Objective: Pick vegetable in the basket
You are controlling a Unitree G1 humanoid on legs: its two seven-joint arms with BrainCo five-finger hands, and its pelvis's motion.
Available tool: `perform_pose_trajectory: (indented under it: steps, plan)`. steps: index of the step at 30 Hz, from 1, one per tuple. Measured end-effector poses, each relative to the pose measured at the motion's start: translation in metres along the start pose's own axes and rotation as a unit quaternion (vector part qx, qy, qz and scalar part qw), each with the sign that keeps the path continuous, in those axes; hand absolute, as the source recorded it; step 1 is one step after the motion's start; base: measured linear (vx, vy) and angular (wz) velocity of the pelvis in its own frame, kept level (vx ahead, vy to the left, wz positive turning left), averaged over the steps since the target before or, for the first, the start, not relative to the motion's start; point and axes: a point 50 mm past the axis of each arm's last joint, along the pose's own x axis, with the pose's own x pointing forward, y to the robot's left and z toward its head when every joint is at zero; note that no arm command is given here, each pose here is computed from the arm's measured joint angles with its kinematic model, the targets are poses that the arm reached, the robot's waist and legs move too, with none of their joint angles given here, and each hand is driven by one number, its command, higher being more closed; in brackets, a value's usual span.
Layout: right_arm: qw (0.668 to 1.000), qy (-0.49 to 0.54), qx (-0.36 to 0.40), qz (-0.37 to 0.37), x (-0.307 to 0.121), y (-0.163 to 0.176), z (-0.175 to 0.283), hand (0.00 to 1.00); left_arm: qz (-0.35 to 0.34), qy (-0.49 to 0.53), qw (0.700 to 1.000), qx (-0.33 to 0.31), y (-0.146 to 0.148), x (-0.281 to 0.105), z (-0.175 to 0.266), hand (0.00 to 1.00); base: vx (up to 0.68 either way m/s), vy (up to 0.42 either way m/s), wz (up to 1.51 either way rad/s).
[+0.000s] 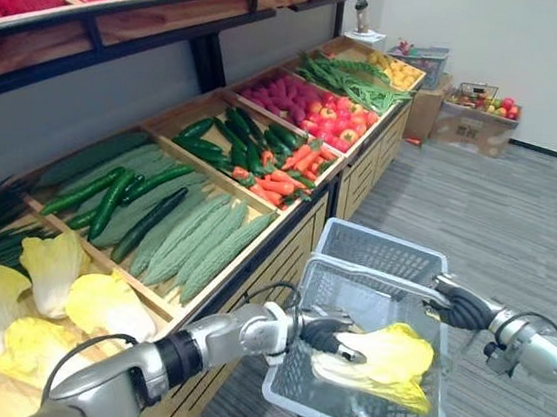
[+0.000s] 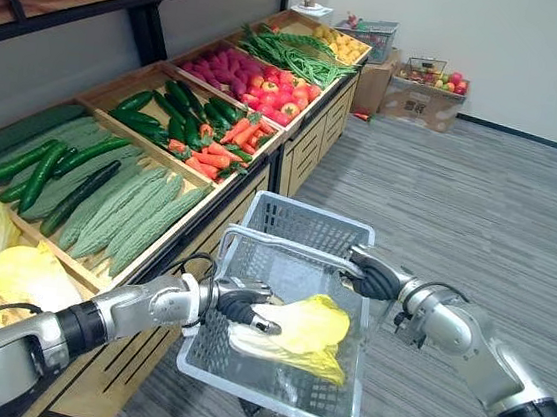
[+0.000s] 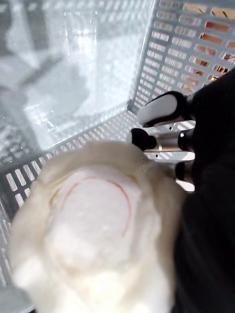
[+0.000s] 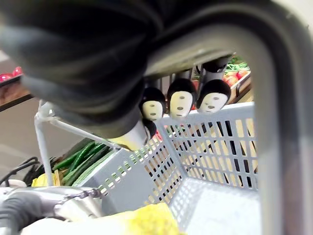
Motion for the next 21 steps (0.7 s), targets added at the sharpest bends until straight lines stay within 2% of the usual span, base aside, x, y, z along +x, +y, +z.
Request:
perform_pose_trajectory:
  steps: [12,21]
  plan:
    - [0.999,-0.022,0.024,0.012,0.009,0.003,0.007,1.0,0.055,0.059,0.996,0.035,0.024,0.006,-0.02,0.0,0.07,0.031,-0.04]
    - [0.999,-0.013,0.04,0.015,0.01,0.006,0.002,1.0,0.073,0.036,0.996,0.039,0.034,0.008,-0.01,0.0,0.03,-0.006,0.13]
